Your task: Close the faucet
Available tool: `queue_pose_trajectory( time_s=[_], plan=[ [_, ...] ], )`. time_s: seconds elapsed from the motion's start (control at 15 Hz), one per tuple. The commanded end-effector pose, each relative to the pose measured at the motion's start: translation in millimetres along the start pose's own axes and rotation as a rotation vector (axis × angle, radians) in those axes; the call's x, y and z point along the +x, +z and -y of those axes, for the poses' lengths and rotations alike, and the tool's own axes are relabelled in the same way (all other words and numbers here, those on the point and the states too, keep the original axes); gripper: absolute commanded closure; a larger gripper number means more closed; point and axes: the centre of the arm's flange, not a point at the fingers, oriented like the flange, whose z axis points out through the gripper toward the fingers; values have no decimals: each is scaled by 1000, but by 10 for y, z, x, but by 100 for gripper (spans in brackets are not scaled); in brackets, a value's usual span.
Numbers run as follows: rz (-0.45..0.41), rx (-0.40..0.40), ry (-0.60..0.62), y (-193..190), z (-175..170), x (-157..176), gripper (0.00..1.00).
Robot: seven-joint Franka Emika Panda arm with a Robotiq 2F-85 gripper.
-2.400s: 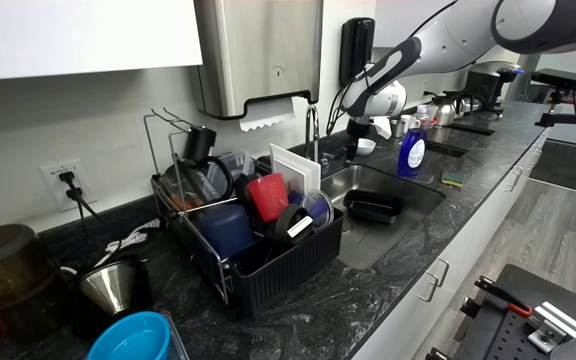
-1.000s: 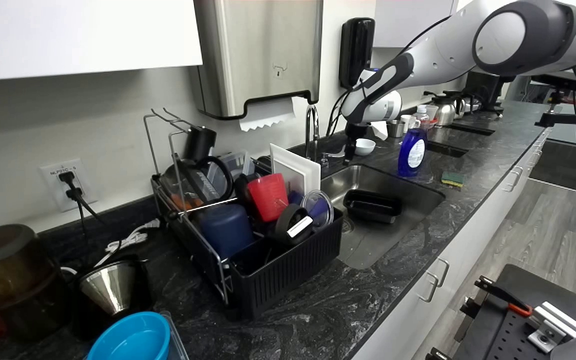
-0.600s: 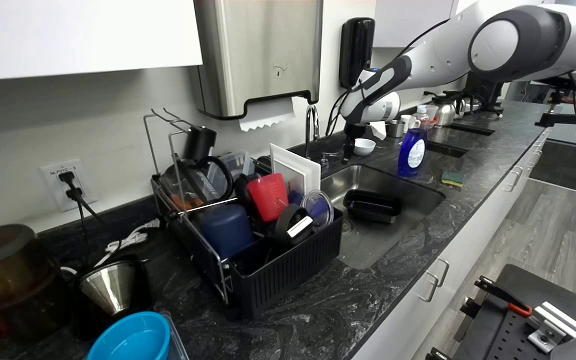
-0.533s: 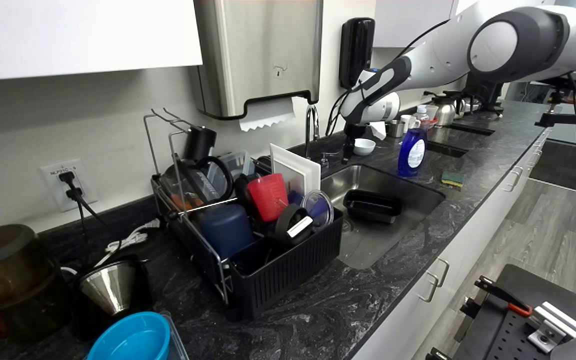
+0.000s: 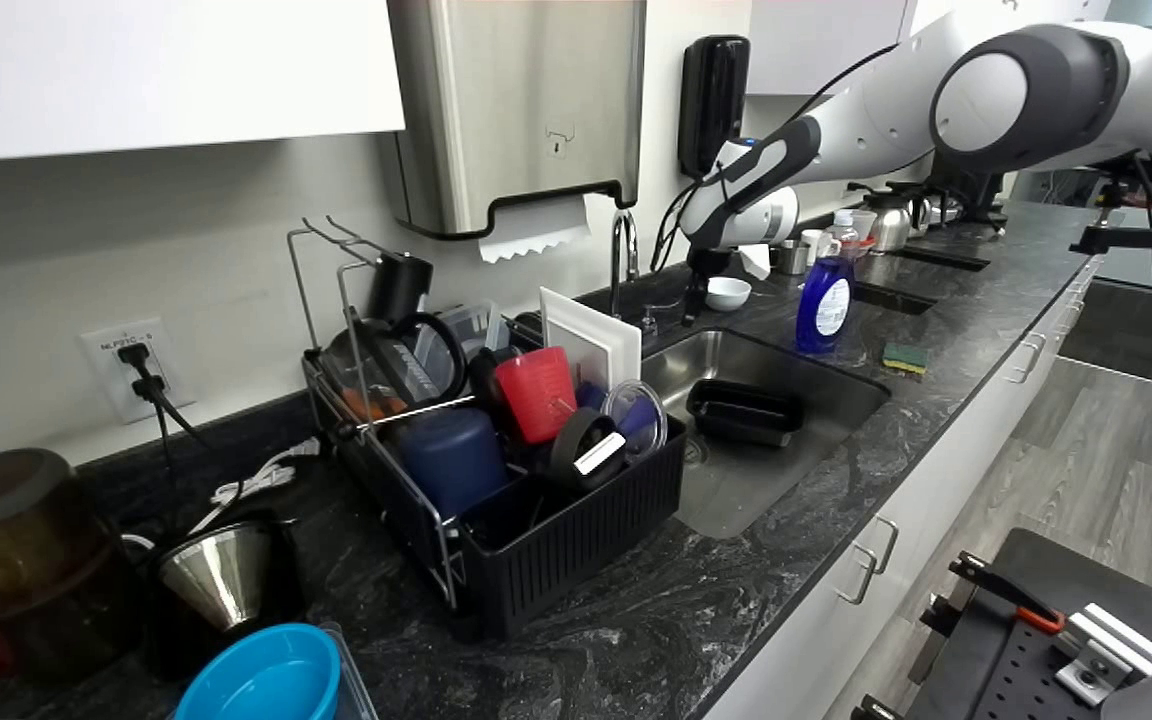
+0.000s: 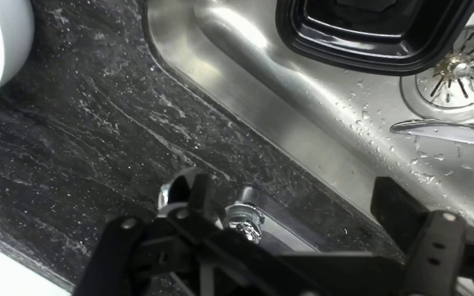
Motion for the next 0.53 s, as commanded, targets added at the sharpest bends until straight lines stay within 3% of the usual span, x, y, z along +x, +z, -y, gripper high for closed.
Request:
queue_pose_trajectory(
  time_s=[0.0, 0.47],
  plan=[
    [-29, -44, -20, 69, -135, 35, 0],
    [-44, -65, -24, 85, -180, 80, 0]
  ],
)
